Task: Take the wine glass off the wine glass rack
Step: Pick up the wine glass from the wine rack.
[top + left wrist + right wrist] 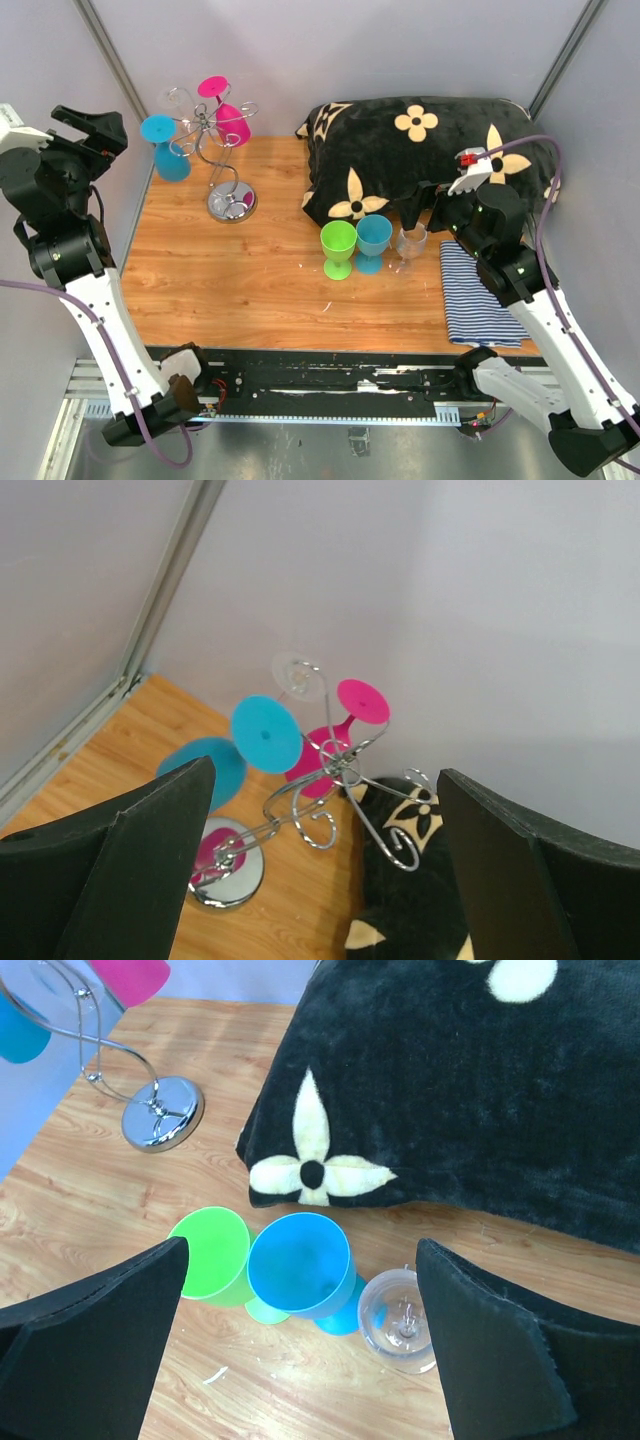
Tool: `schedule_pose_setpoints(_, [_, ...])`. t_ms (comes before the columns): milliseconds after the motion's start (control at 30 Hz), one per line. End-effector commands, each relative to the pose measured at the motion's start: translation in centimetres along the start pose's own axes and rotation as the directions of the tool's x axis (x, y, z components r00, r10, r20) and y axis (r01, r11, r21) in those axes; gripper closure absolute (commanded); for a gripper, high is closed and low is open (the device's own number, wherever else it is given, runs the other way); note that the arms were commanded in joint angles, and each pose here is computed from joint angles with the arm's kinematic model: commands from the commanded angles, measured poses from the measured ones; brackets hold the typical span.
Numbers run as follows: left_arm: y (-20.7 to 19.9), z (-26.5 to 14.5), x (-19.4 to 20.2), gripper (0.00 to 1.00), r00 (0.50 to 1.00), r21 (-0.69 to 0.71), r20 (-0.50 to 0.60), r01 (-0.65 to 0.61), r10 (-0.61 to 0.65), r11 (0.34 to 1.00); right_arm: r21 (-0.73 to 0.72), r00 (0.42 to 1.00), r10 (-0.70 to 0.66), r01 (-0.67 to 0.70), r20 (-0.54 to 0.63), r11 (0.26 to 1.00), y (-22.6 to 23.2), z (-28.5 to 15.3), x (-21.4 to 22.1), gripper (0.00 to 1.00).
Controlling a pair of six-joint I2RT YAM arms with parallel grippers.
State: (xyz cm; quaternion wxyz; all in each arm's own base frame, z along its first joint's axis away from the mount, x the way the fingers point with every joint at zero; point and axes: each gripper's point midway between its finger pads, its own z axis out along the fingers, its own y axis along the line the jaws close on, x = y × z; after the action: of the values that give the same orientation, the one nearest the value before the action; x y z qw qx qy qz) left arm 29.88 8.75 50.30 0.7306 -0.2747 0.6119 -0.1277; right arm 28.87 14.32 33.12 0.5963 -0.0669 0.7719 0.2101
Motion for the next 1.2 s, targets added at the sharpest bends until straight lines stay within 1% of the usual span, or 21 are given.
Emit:
schedule_pose_setpoints(0, [2.6,1.6,1.1,0.02,0.999,-0.086,-0.015,0.038,-0.039,0.996,-0.020,0.999,-0.036,0.036,-0.013,0.999,-0.1,-1.3,0.1,0.03])
schedule_pose_setpoints(167, [3.6,2.7,1.3,0.03,0.999,-0.125,-0.033,0.039,-0.043,0.991,-0.019,0.998,-0.044,0.043,-0.035,0.999,-0.3,-2.1,1.1,0.03])
schedule_pose_setpoints(333, [5.9,4.1,3.5,0.05,0.994,-0.176,-0.066,0.070,-0.082,0.982,-0.043,0.999,-0.009,0.007,-0.035,0.999,0.2,-2.8,1.7,0.02])
schedule_pose_setpoints(467, [6.7,5.7,4.9,0.12,0.984,-0.153,-0.035,0.167,-0.174,0.974,-0.064,0.999,0.011,-0.014,-0.051,0.998,0.5,-3.1,2.5,0.02])
schedule_pose_setpoints(600, [7.2,6.2,6.8,0.17,0.962,-0.115,-0.024,0.269,-0.274,0.956,-0.059,0.998,0.026,-0.029,-0.054,0.998,0.4,-3.5,3.0,0.02])
schedule_pose_setpoints(767, [8.4,6.7,8.1,0.19,0.948,-0.098,0.009,0.318,-0.319,0.943,-0.046,0.998,0.034,-0.037,-0.054,0.998,0.1,-3.5,3.3,0.02])
schedule_pose_setpoints(1033, [7.8,8.4,9.2,0.20,0.909,0.000,-0.014,0.417,-0.417,0.909,-0.060,0.997,0.026,-0.030,-0.072,0.998,0.4,-3.1,3.4,0.02])
schedule_pose_setpoints(1067, [7.9,8.5,9.4,0.21,0.905,0.001,-0.018,0.424,-0.424,0.906,-0.059,0.997,0.026,-0.030,-0.071,0.998,0.4,-3.1,3.4,0.02])
schedule_pose_setpoints(1167, [9.0,9.1,10.7,0.25,0.895,-0.055,-0.045,0.441,-0.443,0.896,-0.058,0.997,0.029,-0.033,-0.078,0.998,0.3,-3.0,3.6,0.02])
